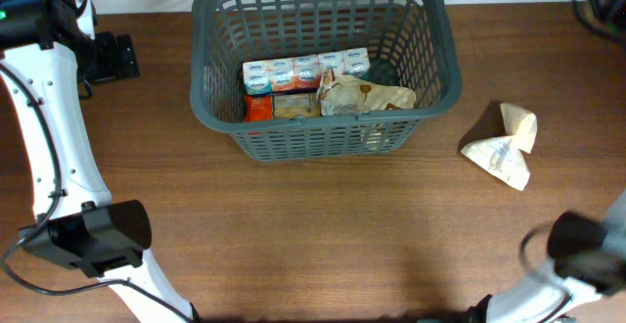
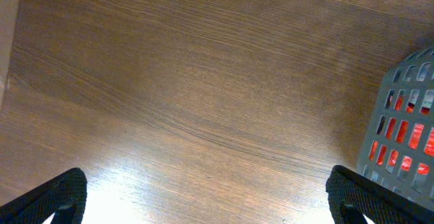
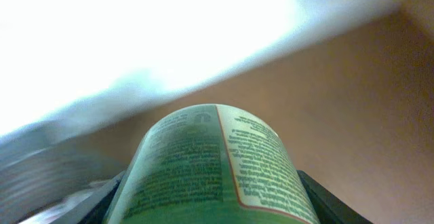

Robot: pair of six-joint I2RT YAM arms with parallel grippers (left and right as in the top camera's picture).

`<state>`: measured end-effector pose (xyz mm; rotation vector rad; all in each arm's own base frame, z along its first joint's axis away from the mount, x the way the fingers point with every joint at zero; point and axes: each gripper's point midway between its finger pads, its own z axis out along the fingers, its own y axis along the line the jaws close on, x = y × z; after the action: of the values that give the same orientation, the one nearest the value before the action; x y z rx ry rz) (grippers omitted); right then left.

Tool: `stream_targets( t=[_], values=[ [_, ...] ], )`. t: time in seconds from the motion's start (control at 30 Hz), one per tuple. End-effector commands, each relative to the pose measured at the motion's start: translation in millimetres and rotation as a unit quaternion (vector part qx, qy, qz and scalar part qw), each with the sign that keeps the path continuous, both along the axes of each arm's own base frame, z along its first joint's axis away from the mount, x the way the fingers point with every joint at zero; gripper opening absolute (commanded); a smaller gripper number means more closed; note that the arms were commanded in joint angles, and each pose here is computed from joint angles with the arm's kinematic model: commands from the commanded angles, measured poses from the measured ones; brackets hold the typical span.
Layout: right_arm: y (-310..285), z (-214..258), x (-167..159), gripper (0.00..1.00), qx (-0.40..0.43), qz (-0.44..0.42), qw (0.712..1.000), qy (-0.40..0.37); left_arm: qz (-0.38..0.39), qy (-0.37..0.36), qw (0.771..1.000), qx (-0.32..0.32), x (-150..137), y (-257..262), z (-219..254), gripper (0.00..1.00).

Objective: Pack container
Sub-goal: 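Lift the jar into the basket and release it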

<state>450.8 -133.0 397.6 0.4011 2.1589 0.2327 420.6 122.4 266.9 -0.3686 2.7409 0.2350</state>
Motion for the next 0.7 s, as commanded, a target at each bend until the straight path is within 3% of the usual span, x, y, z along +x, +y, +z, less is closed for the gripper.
stream_targets(
  t=[0.0,0.17,0.37,0.53,0.67],
  values=[
    [117.7,50.7,-7.4,0.04,-0.005,0.149,0.987,-0.064,0.008,0.000,1.000,-0.006,0.6,1.3,-2.8,0.99],
    [252.0,21.9,-1.5,0.04,0.004,0.300,0.953,-0.034,0.008,0.000,1.000,-0.006,0.6,1.3,-2.8,0.99],
    [394.9,-77.8,-8.8,0.04,-0.006,0.434,0.898,0.072,0.008,0.000,1.000,-0.006,0.7,1.4,-2.7,0.99],
    [434.4,-169.9,-0.6,0.04,-0.044,0.442,0.882,0.160,0.008,0.000,1.000,-0.006,0.7,1.4,-2.7,0.99],
    [451.0,-211.5,-5.8,0.04,-0.048,0.454,0.867,0.201,0.008,0.000,1.000,-0.006,0.7,1.4,-2.7,0.99]
  ],
)
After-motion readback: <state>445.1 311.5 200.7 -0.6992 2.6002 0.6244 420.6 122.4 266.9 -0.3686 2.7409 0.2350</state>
